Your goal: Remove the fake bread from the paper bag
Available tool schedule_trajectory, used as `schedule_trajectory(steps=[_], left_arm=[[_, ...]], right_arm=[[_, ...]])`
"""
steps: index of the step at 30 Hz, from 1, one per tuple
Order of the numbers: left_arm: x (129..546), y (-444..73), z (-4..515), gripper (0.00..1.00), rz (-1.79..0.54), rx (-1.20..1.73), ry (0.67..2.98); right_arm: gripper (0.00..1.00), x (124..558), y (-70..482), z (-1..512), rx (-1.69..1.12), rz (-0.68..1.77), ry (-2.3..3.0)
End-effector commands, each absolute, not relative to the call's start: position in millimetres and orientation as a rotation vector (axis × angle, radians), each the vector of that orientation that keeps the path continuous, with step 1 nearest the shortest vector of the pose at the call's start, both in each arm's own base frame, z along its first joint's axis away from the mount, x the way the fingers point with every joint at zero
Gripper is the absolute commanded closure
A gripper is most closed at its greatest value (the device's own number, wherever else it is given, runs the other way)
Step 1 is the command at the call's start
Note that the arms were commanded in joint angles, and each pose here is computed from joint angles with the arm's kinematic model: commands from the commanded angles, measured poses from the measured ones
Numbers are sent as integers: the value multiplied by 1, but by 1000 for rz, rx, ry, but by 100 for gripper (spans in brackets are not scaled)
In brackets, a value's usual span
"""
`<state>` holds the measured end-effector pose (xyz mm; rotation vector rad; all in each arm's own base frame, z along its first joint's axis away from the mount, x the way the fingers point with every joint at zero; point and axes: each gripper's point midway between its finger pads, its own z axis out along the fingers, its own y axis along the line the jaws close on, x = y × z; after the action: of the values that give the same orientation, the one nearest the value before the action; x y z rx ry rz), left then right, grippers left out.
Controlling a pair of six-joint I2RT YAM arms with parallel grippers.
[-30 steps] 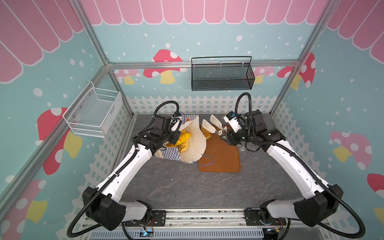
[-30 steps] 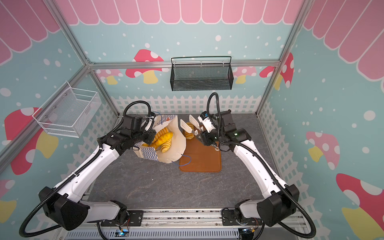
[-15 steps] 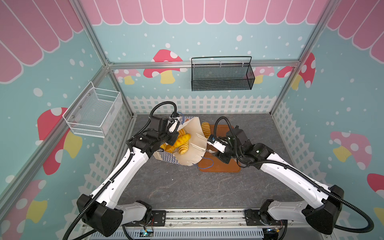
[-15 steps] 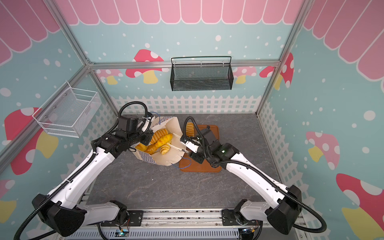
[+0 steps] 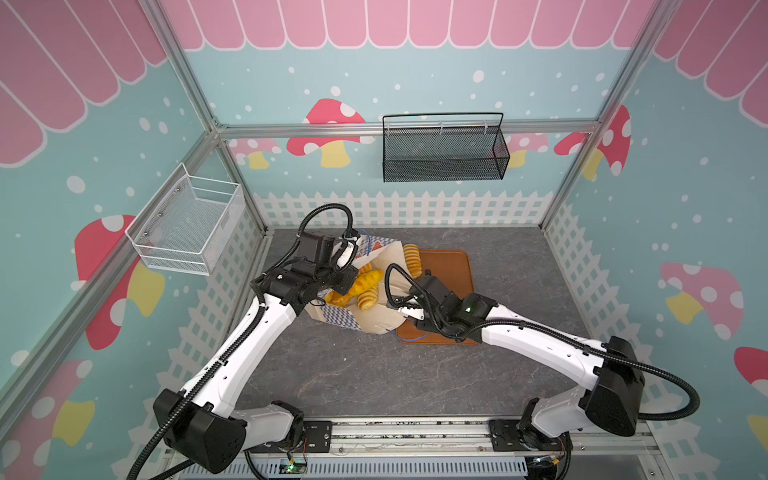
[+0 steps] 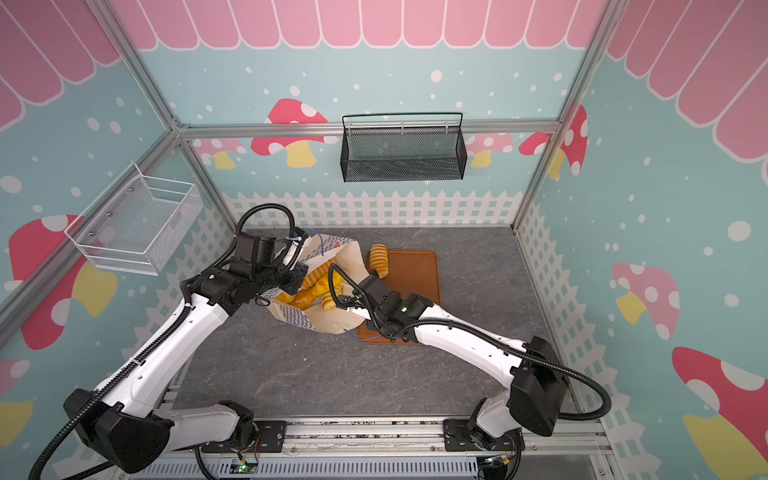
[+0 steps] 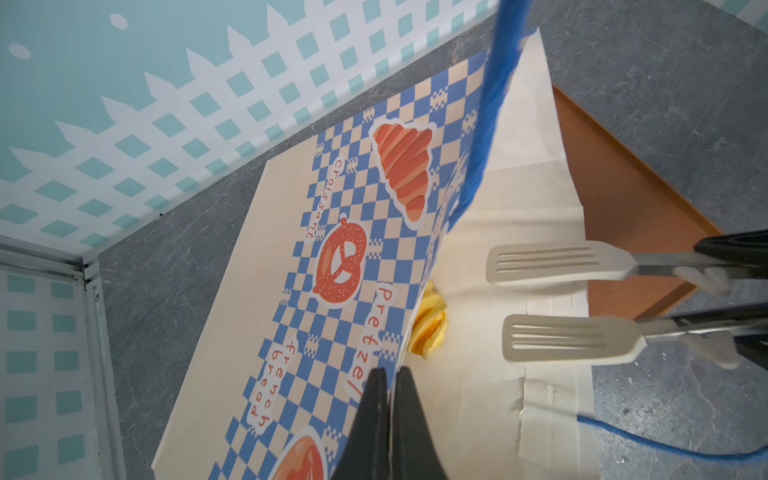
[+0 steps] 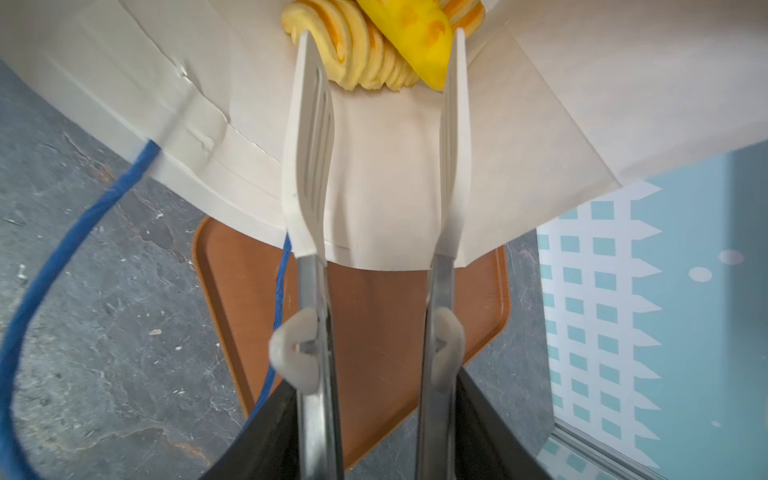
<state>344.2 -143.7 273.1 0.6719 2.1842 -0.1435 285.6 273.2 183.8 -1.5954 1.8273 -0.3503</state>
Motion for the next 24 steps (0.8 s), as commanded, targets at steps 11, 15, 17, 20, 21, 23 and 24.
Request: schedule_trajectory(steps=[11, 15, 17, 20, 21, 23, 24], left_arm=[[332, -149, 269, 100, -265, 702, 2206], [332, -151, 269, 100, -292, 709, 2211], [331, -153, 269, 100, -303, 716, 2210], [331, -155, 267, 100, -321, 721, 2212], [331, -155, 267, 100, -328, 722, 2215], [331, -157, 266, 100, -342, 722, 2219], [331, -158, 265, 100, -350, 724, 2223]], right_arm=[[46, 331, 288, 194, -1587, -662, 1690], [46, 337, 293, 187, -1610, -693, 1677], [46, 340, 296, 187, -1611, -704, 1667], [46, 347, 301, 189, -1606, -730, 1645], [46, 349, 303, 190, -1605, -737, 1638], [46, 352, 305, 189, -1610, -755, 1624], [46, 354, 306, 188, -1616, -766, 1617]])
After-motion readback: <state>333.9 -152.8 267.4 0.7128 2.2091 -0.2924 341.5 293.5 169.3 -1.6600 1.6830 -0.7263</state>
